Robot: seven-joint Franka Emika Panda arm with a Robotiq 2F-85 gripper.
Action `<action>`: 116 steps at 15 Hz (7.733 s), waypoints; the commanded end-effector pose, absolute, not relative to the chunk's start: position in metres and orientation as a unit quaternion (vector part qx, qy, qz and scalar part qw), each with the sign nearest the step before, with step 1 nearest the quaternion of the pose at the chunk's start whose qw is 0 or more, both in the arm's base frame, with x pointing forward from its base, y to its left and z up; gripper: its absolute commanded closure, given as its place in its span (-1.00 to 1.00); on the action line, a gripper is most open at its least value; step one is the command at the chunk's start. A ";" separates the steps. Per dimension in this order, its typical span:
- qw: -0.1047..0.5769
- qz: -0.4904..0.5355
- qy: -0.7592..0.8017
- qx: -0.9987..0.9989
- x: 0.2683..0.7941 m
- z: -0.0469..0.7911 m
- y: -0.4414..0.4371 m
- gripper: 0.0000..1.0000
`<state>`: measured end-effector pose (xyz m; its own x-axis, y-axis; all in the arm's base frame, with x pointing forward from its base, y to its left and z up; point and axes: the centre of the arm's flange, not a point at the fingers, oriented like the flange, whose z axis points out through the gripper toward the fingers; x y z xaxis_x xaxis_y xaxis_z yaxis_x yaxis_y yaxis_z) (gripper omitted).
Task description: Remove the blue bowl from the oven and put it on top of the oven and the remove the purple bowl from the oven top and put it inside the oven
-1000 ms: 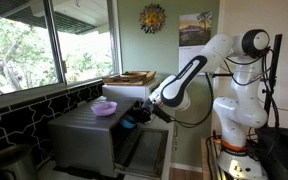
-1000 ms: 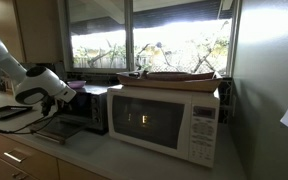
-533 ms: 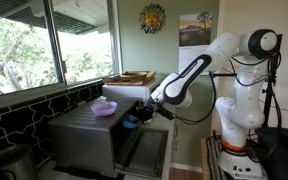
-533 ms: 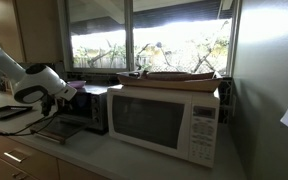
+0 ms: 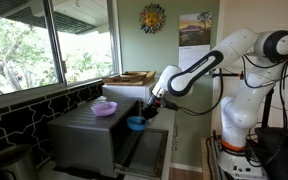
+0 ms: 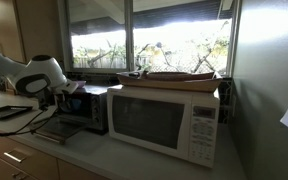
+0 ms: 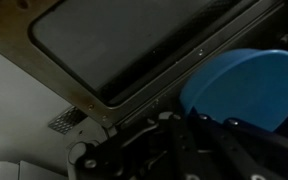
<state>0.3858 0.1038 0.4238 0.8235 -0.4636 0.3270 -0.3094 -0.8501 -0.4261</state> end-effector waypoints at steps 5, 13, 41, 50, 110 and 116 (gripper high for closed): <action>0.122 -0.161 0.113 -0.973 0.311 0.495 0.089 0.98; 0.122 -0.171 0.110 -0.972 0.310 0.509 0.095 0.98; 0.060 -0.238 0.302 -0.921 0.477 0.564 0.111 0.94; 0.068 -0.268 0.321 -0.906 0.479 0.593 0.112 -0.63; 0.115 -0.062 0.380 -0.916 0.369 0.466 0.141 0.98; 0.156 -0.116 0.497 -0.846 0.386 0.462 0.144 0.98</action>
<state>0.3864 0.1392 0.4722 0.5872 -0.8083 0.0419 -0.7553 -0.5658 -0.3306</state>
